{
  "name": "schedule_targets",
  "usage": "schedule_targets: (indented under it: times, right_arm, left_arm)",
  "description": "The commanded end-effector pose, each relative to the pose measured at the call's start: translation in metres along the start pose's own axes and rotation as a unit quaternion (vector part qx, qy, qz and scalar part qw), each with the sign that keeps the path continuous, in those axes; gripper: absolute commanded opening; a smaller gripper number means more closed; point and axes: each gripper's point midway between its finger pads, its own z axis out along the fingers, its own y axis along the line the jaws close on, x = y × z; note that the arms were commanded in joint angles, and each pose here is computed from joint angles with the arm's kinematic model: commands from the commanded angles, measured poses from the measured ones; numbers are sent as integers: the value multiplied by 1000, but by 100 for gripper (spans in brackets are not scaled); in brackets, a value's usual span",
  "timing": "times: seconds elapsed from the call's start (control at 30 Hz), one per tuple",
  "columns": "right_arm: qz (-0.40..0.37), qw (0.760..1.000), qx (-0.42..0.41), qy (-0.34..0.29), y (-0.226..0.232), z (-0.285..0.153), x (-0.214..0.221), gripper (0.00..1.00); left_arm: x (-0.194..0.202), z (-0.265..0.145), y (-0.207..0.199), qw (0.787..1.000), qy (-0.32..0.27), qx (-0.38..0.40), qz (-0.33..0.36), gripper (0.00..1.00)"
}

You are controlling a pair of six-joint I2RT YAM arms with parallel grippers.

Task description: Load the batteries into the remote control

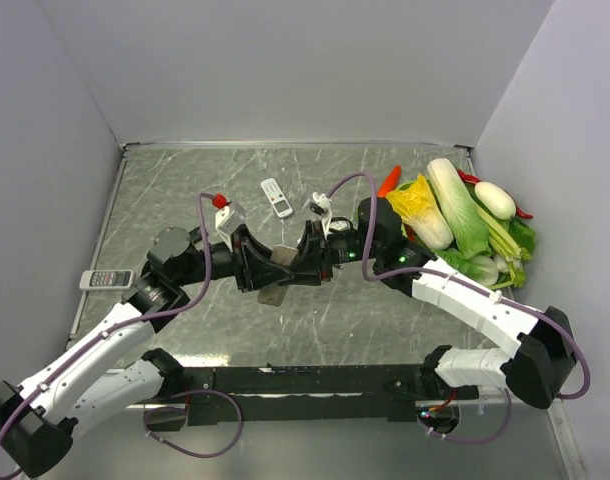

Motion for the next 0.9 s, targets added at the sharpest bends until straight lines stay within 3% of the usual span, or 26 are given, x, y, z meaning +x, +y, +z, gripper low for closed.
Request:
schedule_targets:
  times: [0.0, 0.03, 0.1, 0.2, 0.3, 0.53, 0.57, 0.6, 0.63, 0.73, 0.83, 0.87]
  right_arm:
    - [-55, 998, -39, -5, 15, 4, -17, 0]
    - [-58, 997, -39, -7, 15, 4, -18, 0]
    - [-57, 998, -39, -6, 13, 4, -15, 1]
    - [-58, 997, -41, -12, 11, 5, -9, 29]
    - [-55, 997, -50, -22, 10, 6, -3, 43]
    - [-45, 995, -75, -46, 11, 8, 4, 48]
    - [-41, 995, -74, -46, 8, 9, 5, 46]
    - [-39, 995, -77, -47, 10, 10, 5, 32]
    - [-37, 995, -79, -45, 9, 10, 5, 26]
    - [-28, 995, -82, -43, 7, 13, 8, 3]
    - [-25, 995, -87, -43, 7, 13, 8, 0]
    - [-23, 995, -88, -42, 8, 14, 9, 0]
  left_arm:
    - [-17, 4, -2, 1000, -29, 2, 9, 7]
    - [-17, 4, -1, 999, -33, 2, 6, 1]
    - [-18, 3, 3, 999, -49, -10, -3, 1]
    - [-26, -3, 10, 996, -87, -34, -11, 1]
    - [-33, -10, 10, 990, -130, -40, -28, 1]
    - [-39, -21, 19, 969, -218, -36, -108, 1]
    - [-35, -23, 22, 965, -223, -35, -130, 1]
    - [-38, -24, 19, 963, -234, -25, -129, 1]
    - [-37, -25, 18, 962, -235, -23, -134, 1]
    - [-36, -23, 18, 964, -228, -22, -133, 12]
    - [-38, -23, 15, 965, -230, -14, -128, 25]
    - [-39, -24, 13, 964, -234, -12, -125, 41]
